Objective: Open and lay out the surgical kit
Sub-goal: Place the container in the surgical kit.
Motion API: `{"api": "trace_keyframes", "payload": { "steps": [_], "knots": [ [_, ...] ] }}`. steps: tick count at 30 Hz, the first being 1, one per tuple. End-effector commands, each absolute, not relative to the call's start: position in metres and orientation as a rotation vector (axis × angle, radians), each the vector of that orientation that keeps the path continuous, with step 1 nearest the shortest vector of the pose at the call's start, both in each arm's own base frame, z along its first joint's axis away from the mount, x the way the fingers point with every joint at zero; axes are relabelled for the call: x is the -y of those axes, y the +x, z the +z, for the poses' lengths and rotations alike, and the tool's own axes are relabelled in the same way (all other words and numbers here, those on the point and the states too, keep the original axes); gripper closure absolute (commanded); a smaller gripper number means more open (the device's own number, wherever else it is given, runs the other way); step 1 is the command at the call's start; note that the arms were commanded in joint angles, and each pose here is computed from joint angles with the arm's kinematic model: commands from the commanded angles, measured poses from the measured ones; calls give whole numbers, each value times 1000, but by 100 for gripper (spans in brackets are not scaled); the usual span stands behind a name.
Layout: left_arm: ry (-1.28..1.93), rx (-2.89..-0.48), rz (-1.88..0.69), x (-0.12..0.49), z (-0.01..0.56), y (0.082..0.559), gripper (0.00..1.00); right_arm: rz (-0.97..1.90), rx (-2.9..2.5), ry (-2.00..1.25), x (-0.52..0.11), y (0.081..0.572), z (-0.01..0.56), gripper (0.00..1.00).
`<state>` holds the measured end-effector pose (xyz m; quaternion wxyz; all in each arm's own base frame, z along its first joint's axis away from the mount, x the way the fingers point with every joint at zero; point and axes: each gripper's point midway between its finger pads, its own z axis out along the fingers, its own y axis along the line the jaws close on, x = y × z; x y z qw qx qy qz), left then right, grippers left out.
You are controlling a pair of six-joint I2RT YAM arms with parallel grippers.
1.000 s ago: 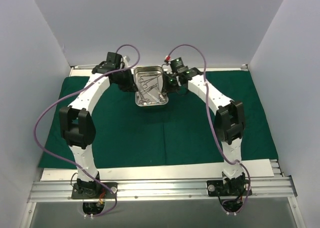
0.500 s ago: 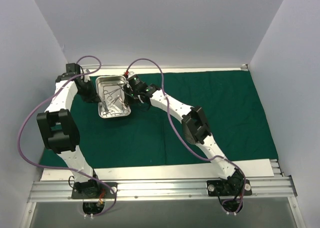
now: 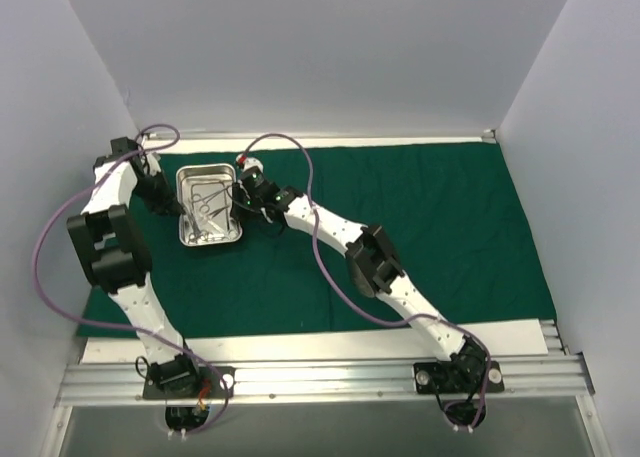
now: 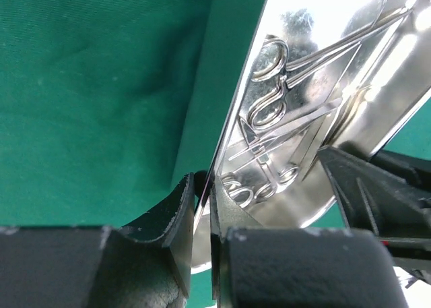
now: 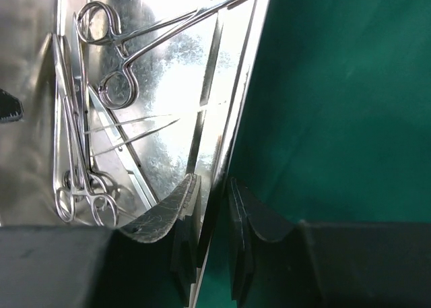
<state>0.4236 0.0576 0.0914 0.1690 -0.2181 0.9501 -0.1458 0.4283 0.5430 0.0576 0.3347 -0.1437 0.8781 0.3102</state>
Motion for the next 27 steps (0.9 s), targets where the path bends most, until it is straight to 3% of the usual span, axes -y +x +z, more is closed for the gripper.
{"api": "trace_keyframes", "payload": {
  "steps": [1, 23, 27],
  "knots": [
    [-644, -2496, -238, -121, 109, 474, 98, 1040, -2203, -475, -590, 390, 104, 100],
    [-686, -2501, -234, -138, 97, 484, 98, 1043, -2205, -434, -588, 402, 97, 100],
    [-690, -2529, -221, -141, 88, 486, 87, 1066, -2231, -413, -590, 398, 89, 100]
  ]
}}
